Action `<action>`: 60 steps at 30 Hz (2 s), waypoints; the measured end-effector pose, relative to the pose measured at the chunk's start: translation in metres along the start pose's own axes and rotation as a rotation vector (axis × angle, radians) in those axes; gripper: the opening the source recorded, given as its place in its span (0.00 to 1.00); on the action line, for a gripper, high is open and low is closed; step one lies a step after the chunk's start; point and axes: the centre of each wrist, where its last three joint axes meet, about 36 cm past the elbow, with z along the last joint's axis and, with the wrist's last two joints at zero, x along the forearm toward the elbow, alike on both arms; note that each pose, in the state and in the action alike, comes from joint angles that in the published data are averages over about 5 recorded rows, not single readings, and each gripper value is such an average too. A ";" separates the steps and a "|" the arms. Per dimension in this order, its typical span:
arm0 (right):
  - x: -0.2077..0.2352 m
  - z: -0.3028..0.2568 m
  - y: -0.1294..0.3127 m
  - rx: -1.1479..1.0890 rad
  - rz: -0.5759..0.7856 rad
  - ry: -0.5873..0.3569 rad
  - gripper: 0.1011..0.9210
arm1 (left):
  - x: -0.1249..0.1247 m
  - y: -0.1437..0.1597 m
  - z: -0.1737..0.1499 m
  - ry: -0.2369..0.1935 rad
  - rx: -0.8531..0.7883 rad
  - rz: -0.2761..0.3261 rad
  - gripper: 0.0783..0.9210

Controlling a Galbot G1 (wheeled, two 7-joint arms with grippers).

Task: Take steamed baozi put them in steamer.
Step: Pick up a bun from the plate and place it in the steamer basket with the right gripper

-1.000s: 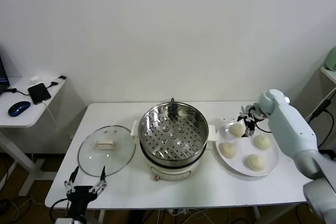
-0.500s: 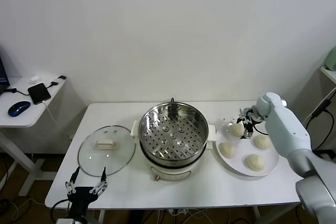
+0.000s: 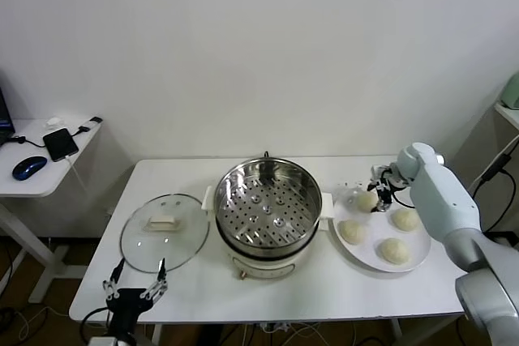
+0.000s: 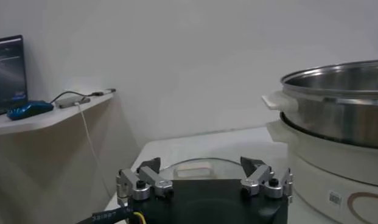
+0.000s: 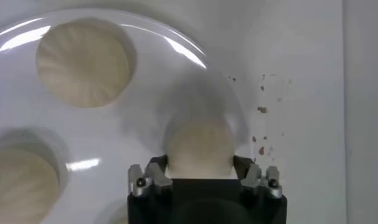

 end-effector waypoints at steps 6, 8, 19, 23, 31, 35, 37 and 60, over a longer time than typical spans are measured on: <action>0.014 0.001 -0.004 -0.005 0.009 -0.009 0.55 | -0.003 -0.002 0.001 -0.002 0.002 0.004 0.88; 0.024 0.000 -0.008 -0.002 0.017 -0.015 0.55 | -0.004 -0.003 0.001 -0.004 0.002 0.006 0.88; 0.124 -0.053 -0.058 0.063 0.039 -0.094 0.55 | -0.012 -0.005 -0.005 -0.025 -0.012 0.002 0.88; 0.164 -0.091 -0.085 0.122 0.020 -0.153 0.55 | -0.014 -0.003 -0.011 -0.038 -0.014 -0.005 0.88; 0.208 -0.182 -0.129 0.363 -0.030 -0.287 0.55 | -0.018 0.000 -0.020 -0.060 -0.009 -0.008 0.88; 0.213 -0.229 -0.137 0.542 -0.059 -0.309 0.55 | -0.019 -0.001 -0.021 -0.064 -0.003 -0.004 0.88; 0.211 -0.250 -0.137 0.634 -0.078 -0.311 0.55 | -0.019 -0.001 -0.022 -0.065 0.001 -0.003 0.88; 0.142 -0.359 -0.093 1.320 -0.194 -0.223 0.55 | -0.018 -0.004 -0.024 -0.062 0.025 -0.012 0.88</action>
